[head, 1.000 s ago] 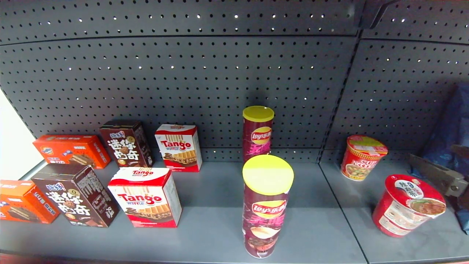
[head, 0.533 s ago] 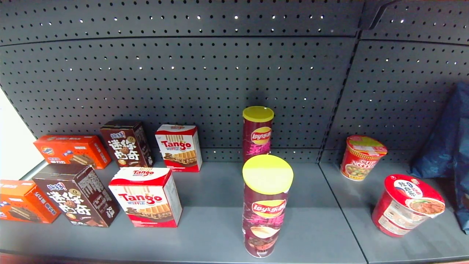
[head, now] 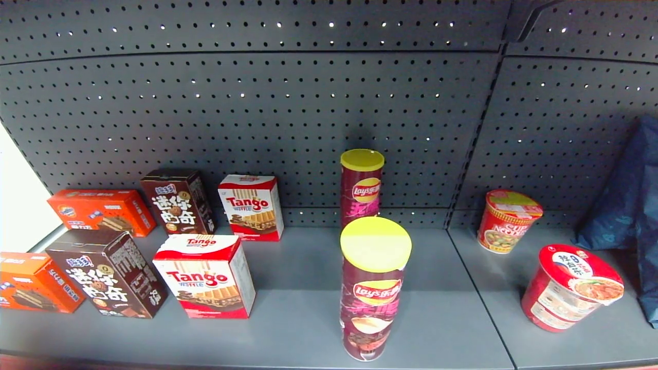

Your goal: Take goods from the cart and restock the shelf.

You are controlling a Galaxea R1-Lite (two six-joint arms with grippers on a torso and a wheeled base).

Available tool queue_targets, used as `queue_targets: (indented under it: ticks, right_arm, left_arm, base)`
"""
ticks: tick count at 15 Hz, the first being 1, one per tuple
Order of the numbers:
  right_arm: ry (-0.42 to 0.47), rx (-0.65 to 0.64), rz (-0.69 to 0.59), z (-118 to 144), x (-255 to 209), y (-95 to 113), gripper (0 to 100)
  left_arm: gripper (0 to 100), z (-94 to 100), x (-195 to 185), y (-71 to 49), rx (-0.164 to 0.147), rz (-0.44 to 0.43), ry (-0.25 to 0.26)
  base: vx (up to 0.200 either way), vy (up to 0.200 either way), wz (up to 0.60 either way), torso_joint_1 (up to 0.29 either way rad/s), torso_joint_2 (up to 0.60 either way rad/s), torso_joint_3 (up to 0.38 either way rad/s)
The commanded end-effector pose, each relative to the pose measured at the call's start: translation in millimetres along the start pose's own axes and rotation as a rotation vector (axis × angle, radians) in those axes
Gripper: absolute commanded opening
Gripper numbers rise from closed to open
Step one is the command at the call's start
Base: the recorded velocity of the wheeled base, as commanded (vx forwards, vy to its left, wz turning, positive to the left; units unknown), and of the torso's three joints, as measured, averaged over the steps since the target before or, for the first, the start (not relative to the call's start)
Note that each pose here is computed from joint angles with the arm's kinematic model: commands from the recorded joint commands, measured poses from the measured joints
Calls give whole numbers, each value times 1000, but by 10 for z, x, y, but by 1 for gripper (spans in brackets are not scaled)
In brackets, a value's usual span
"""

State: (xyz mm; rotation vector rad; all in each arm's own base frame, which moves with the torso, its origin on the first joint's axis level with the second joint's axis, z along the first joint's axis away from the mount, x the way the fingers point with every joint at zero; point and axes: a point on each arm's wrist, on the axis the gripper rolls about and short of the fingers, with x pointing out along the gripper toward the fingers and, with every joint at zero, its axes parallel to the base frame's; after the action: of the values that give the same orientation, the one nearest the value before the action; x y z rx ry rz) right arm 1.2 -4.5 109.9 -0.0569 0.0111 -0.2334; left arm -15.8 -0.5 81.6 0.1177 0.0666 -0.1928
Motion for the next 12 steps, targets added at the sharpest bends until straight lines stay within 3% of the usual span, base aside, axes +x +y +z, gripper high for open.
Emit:
queue_targets:
  ticks: [1, 2, 4, 5, 8, 12]
  right_arm:
    - [-57, 20, -21, -204, -196, -28, 100]
    - [-78, 23, -13, -184, -195, -27, 100]
    - [-69, 20, 157, -270, -249, -14, 100]
    - [-57, 24, 183, -269, -256, -10, 100]
    - [-58, 27, 177, -270, -254, -11, 100]
    - [-56, 24, 160, -270, -255, -15, 100]
  left_arm:
    - [100, -44, 10, -4, -24, -2, 28]
    - [100, -41, 10, -4, -27, -1, 25]
    - [100, -41, 10, -4, -28, -3, 25]
    - [100, -41, 10, -4, -25, -3, 25]
    - [100, -41, 10, -2, -30, 9, 26]
    - [100, -42, 8, 14, -71, 121, 37]
  base:
    - [0, 0, 0, 0, 0, 0]
    - [0, 0, 0, 0, 0, 0]
    - [0, 0, 0, 0, 0, 0]
    - [0, 0, 0, 0, 0, 0]
    - [0, 0, 0, 0, 0, 0]
    - [0, 0, 0, 0, 0, 0]
